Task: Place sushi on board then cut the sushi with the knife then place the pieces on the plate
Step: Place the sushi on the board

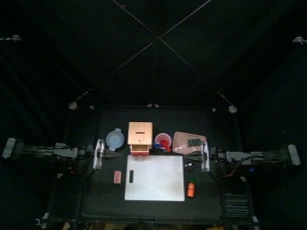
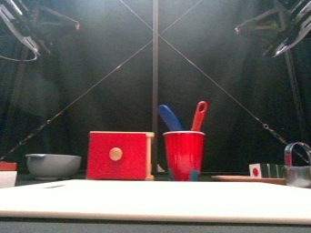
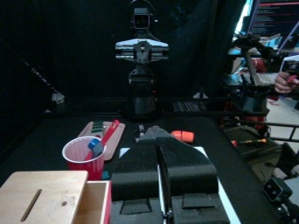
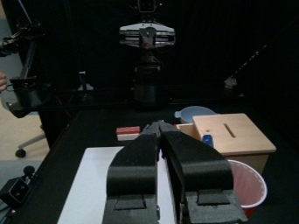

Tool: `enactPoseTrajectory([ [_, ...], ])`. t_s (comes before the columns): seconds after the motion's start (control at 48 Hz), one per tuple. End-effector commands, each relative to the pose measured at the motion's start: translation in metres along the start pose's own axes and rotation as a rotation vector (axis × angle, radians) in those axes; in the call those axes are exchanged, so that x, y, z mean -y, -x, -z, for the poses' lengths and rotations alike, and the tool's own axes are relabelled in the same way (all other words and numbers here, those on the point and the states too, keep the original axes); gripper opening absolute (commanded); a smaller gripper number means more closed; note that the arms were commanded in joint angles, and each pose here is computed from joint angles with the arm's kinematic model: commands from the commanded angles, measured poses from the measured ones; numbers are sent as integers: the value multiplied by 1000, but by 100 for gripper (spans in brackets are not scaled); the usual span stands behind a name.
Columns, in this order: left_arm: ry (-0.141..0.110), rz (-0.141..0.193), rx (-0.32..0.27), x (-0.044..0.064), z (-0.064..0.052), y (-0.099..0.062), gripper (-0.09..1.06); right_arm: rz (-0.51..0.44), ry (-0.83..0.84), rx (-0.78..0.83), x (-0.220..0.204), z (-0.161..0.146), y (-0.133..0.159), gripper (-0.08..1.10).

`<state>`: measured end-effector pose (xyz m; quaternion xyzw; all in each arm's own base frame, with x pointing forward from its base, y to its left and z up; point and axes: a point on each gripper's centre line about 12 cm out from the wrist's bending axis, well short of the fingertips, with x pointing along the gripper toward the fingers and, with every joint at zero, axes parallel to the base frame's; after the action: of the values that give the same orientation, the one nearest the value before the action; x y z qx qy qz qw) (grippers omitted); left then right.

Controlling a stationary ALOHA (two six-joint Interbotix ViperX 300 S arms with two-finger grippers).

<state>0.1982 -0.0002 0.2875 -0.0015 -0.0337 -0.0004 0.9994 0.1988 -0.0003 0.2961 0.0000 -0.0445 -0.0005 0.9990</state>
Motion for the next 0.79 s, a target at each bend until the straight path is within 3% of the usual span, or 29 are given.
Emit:
enactPoseTrajectory([
  [0.021, -3, -28, 3, -6, -2, -5, 6, 69, -36, -23, 13, 2, -5, -5],
  [0.167, -1, -29, 19, -6, -5, -5, 8, 212, -114, -222, 41, 20, -9, -5],
  [0.396, 2, -29, 11, -6, -2, -6, 8, 440, -113, -790, 93, 47, 10, -5],
  [0.583, 24, -43, 10, -8, -2, -7, 8, 493, -52, -1072, 112, 59, 17, -2],
  [0.688, 45, -55, 12, -10, -3, -7, 8, 464, -14, -1149, 111, 75, 13, 15],
  [0.792, 66, -62, 18, -11, -6, -8, 8, 432, 5, -1195, 108, 87, 10, 47],
])
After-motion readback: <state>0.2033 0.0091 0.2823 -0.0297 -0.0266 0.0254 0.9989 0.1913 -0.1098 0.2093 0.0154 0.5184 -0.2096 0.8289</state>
